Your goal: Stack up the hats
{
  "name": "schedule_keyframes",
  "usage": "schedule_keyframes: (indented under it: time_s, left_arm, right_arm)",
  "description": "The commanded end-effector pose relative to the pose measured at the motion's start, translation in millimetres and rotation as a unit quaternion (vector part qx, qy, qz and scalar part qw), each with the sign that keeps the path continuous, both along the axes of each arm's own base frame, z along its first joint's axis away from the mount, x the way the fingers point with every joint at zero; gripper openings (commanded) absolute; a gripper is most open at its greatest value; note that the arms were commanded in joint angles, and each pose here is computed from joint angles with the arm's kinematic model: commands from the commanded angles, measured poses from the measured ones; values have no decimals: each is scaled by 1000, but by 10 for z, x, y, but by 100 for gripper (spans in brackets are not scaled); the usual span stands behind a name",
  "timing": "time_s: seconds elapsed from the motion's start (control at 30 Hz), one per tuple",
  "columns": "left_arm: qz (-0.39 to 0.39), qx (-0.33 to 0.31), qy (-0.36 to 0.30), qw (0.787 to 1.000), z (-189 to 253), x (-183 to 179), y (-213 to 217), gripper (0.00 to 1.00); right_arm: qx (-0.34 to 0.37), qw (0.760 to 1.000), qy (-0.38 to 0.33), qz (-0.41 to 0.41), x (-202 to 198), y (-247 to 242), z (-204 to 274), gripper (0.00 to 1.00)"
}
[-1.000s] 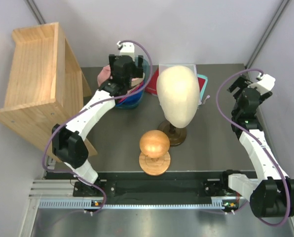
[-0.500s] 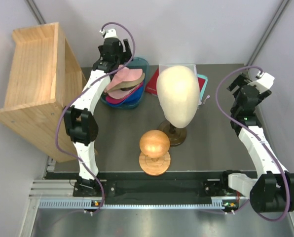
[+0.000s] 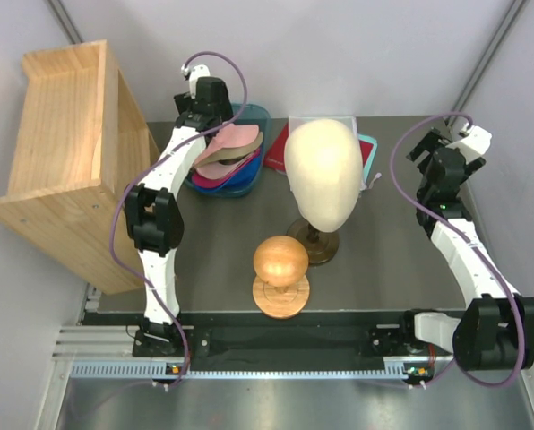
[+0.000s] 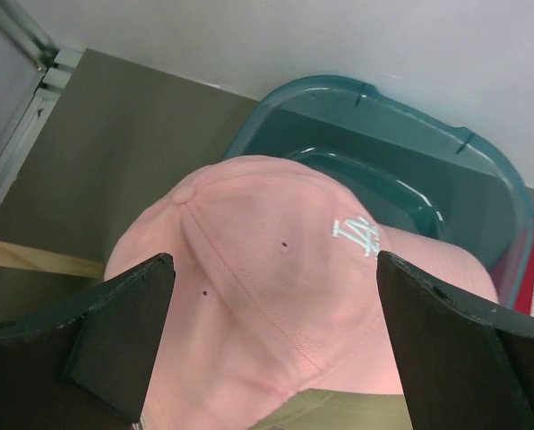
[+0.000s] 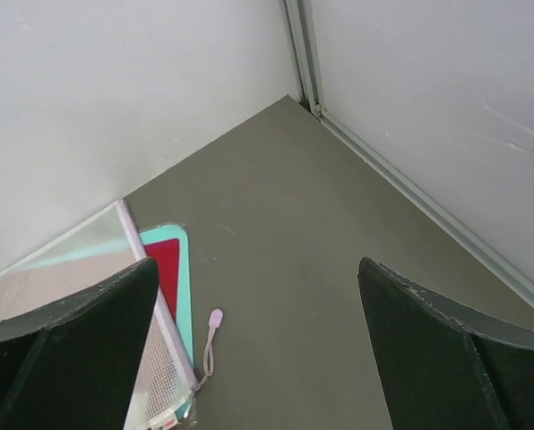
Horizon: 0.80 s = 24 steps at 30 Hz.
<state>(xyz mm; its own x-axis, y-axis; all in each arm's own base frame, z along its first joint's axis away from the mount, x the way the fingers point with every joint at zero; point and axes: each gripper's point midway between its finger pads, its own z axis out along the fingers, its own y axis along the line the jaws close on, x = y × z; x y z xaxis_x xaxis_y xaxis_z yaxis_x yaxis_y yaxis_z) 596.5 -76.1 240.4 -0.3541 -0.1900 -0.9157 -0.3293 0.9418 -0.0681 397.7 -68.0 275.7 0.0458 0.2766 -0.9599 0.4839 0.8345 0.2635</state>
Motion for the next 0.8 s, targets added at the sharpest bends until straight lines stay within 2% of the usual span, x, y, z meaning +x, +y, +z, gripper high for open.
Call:
schedule_keyframes:
  time_s: [0.0, 0.13, 0.3, 0.4, 0.43, 0.5, 0.53, 0.63, 0.67, 0.73, 0.77]
  left_arm:
    - [39, -1, -3, 999, -115, 66, 209, 99]
    - [45, -22, 5, 999, -261, 116, 247, 96]
    - [32, -29, -14, 999, -237, 196, 223, 87]
    - [31, -28, -23, 999, -201, 227, 224, 74]
    - [34, -28, -25, 999, -194, 231, 238, 66]
    - [31, -29, -27, 999, -194, 239, 227, 57]
    - [30, -30, -27, 999, -194, 240, 223, 49]
    - [26, -31, -35, 999, -159, 259, 212, 37]
    - [25, -31, -37, 999, -154, 265, 208, 28]
    - [23, -35, -48, 998, -67, 276, 199, 19]
    - [23, -35, -52, 998, -26, 275, 201, 10]
  right_arm:
    - [12, 999, -50, 8, 118, 14, 339, 92]
    - [12, 999, -50, 9, 139, 19, 357, 92]
    - [12, 999, -50, 8, 149, 13, 354, 92]
    - [14, 999, -51, 9, 147, 21, 357, 91]
    - [14, 999, -50, 9, 150, 21, 348, 92]
    - [16, 999, -50, 8, 141, 20, 346, 92]
    - [17, 999, -51, 7, 138, 18, 352, 92]
    - [16, 999, -48, 7, 132, 21, 343, 91]
    - [16, 999, -48, 7, 127, 17, 342, 91]
    - [14, 999, -50, 7, 124, 13, 377, 91]
    - [12, 999, -51, 8, 119, 18, 404, 91]
